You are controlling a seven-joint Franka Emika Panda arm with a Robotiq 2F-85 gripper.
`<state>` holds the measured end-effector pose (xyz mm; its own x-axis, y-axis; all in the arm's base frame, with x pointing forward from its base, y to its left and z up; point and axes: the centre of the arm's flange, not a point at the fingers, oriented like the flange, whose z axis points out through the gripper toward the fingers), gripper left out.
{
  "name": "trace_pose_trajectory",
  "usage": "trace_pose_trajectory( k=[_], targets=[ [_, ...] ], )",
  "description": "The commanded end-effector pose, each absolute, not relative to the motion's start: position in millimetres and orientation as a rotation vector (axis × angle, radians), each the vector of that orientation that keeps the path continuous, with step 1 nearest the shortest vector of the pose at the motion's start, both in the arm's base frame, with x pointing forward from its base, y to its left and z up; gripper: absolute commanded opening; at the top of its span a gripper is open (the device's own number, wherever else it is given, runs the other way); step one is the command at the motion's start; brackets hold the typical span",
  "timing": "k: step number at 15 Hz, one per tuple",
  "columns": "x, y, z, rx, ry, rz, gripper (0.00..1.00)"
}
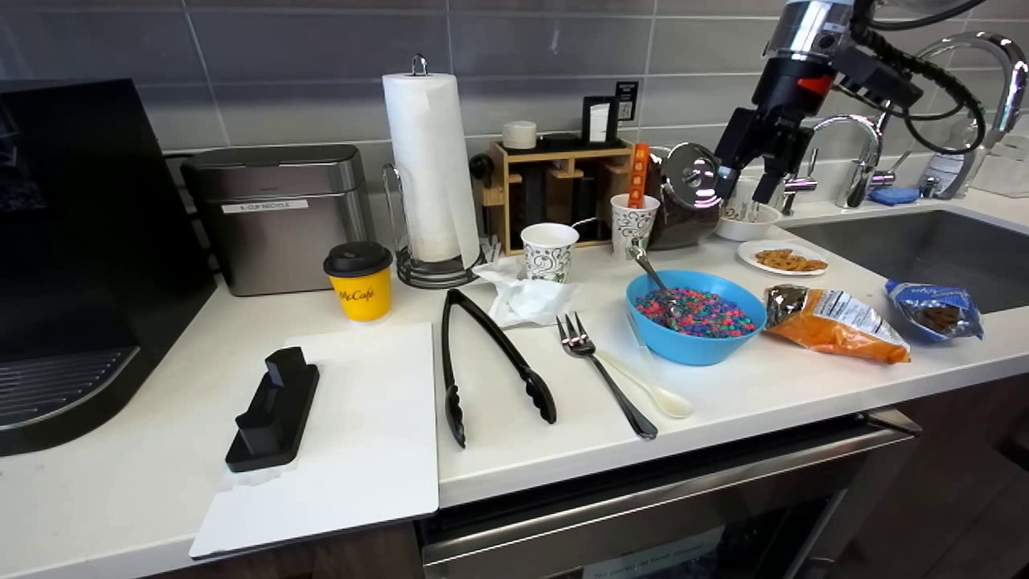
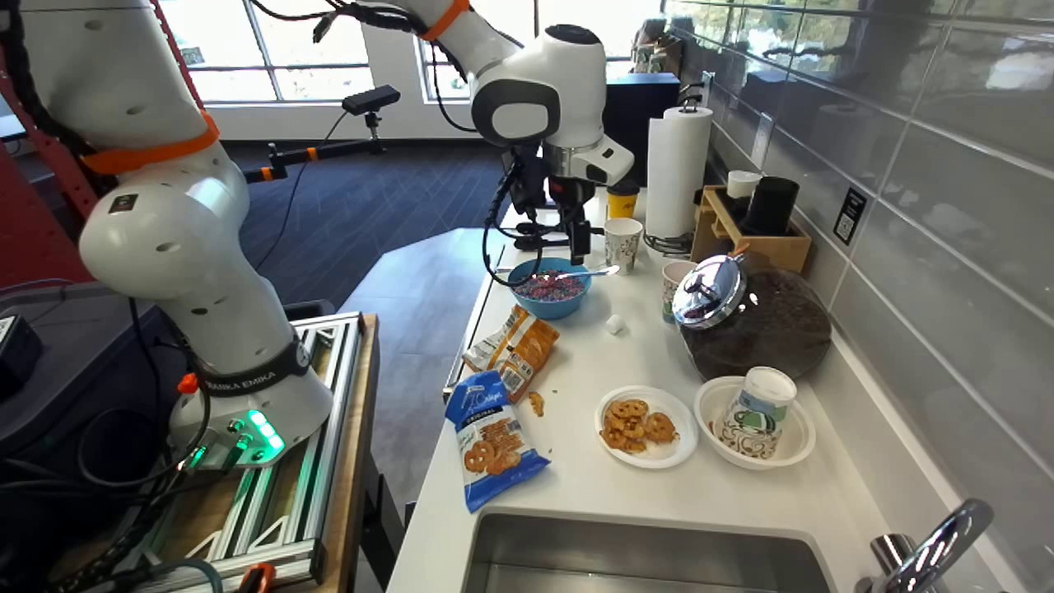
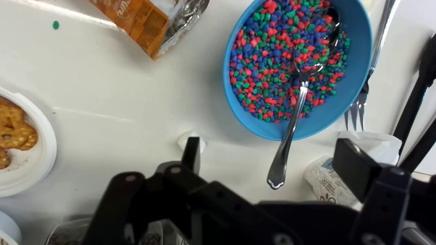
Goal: Move the blue bowl backwards.
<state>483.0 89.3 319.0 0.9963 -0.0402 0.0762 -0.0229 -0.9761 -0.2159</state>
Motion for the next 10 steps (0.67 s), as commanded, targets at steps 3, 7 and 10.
trace_pose_trajectory(
  k=[3, 7, 10],
  targets=[
    [493, 93, 277, -2.880, -0.029, -0.081, 1.00],
    [495, 87, 241, -2.839, -0.088, -0.079, 1.00],
    [498, 81, 224, -2.774, -0.133, -0.100, 1.00]
  ],
)
